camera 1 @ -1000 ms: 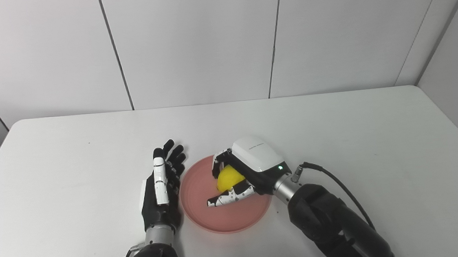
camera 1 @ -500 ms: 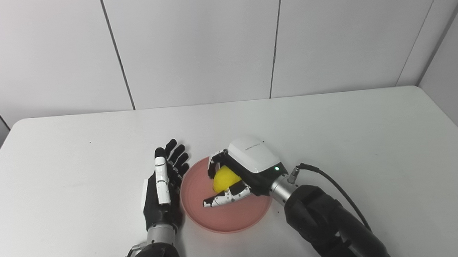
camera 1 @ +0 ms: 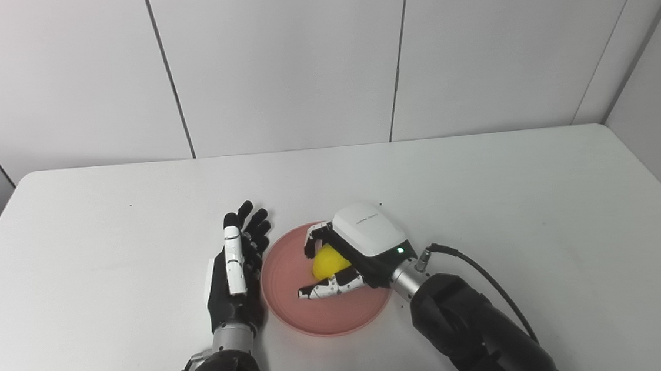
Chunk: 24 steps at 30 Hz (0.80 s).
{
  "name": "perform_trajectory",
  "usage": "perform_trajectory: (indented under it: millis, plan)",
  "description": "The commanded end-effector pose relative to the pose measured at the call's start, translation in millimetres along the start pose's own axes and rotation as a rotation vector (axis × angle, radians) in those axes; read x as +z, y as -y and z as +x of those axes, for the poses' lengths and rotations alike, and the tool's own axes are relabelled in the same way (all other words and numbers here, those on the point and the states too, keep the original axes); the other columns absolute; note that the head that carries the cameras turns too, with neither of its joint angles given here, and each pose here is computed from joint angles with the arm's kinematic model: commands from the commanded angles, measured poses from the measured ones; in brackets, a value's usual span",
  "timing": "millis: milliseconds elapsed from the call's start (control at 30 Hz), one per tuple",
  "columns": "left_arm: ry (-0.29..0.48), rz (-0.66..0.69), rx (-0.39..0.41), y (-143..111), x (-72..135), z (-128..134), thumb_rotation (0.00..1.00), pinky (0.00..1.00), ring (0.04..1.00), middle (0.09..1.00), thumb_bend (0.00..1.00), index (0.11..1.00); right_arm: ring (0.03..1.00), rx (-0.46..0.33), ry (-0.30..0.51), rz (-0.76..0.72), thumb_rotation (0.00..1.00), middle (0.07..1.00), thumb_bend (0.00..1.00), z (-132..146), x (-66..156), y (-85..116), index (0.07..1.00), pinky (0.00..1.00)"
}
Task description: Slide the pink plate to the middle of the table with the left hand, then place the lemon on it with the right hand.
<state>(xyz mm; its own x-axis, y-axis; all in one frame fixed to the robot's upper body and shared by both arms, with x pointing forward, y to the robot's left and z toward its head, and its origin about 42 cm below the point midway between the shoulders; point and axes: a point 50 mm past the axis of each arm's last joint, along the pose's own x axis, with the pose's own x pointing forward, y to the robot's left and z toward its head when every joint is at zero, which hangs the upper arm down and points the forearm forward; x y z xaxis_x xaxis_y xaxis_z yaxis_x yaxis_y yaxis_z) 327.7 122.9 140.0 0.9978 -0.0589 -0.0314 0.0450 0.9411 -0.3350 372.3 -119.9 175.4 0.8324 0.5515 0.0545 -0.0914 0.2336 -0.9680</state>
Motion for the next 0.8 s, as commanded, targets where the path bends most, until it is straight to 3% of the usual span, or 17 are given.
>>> perform_trajectory:
  millis: [0, 133, 267, 500, 767]
  plan:
    - [-0.032, -0.080, 0.004, 24.7, -9.5, -7.0, 1.00, 0.96, 0.904, 0.872, 0.63, 0.877, 0.399, -0.066, 0.047, -0.020, 0.60, 0.469, 0.53, 6.4, 5.3, 13.4, 0.541, 0.32]
    - [-0.036, -0.083, 0.006, 24.8, -9.6, -6.7, 1.00, 0.96, 0.905, 0.870, 0.63, 0.871, 0.434, -0.071, 0.056, -0.026, 0.58, 0.496, 0.58, 6.9, 3.9, 15.5, 0.543, 0.36]
    - [-0.031, -0.075, 0.002, 24.7, -9.8, -6.1, 1.00, 0.94, 0.908, 0.879, 0.62, 0.880, 0.497, -0.073, 0.057, -0.037, 0.65, 0.561, 0.65, 6.9, 3.8, 18.9, 0.589, 0.42]
    - [-0.024, -0.090, 0.002, 25.2, -10.0, -5.2, 0.98, 0.90, 0.899, 0.882, 0.62, 0.888, 0.504, -0.081, 0.066, -0.027, 0.73, 0.580, 0.70, 6.8, 4.1, 23.0, 0.620, 0.42]
    - [-0.032, -0.079, 0.004, 25.4, -11.3, -3.7, 0.98, 0.92, 0.910, 0.892, 0.63, 0.885, 0.517, -0.099, 0.068, -0.020, 0.80, 0.592, 0.73, 6.4, 3.9, 32.2, 0.646, 0.43]
